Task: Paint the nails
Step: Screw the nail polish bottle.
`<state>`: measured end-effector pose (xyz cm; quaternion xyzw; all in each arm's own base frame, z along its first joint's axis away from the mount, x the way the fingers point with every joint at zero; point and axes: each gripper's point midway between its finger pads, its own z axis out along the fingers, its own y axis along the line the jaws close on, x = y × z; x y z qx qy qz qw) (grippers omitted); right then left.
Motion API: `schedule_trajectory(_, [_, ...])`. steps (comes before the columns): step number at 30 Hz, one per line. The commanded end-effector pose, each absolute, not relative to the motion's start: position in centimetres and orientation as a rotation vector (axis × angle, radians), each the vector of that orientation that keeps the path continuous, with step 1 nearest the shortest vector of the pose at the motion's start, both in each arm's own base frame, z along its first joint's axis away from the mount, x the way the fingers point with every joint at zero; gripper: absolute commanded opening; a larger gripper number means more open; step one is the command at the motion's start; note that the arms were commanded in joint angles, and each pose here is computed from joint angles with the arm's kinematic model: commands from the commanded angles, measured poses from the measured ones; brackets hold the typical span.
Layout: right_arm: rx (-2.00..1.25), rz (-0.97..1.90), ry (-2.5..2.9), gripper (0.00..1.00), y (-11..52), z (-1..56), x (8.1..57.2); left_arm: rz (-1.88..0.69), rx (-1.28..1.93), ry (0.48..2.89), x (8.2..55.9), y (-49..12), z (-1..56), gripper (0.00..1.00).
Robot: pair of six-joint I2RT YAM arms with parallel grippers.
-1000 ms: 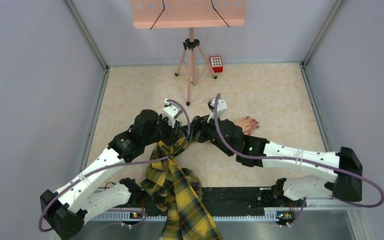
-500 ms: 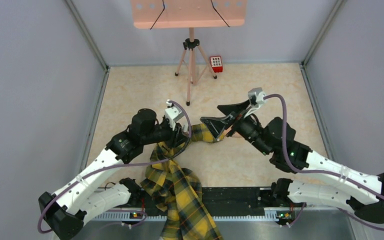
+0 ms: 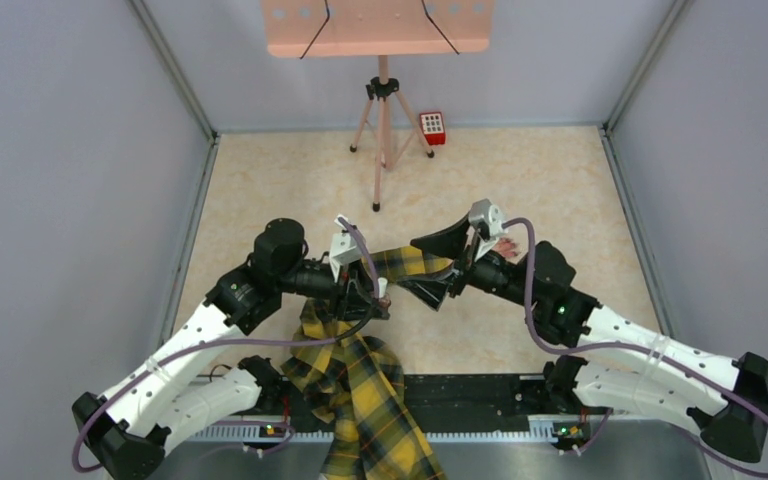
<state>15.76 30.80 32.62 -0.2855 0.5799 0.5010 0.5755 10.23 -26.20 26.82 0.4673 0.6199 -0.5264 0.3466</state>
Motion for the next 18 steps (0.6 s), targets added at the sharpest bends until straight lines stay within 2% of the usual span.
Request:
schedule_trajectory(1, [-0.794,1.329,1.082,0.85,31.4,37.2,12.3,-1.482,1.323,1.395,7.5,-26.0,30.5,0.00])
schedule_trajectory(12, [-0.948,1.526,0.998,0.77,33.6,37.8,9.6,-1.502,1.340,1.362,6.8,-25.8,30.9,0.00])
schedule_trajectory(18, [-0.973,1.596,0.961,0.69,34.0,38.0,8.8,-1.502,1.340,1.360,6.8,-25.8,30.9,0.00])
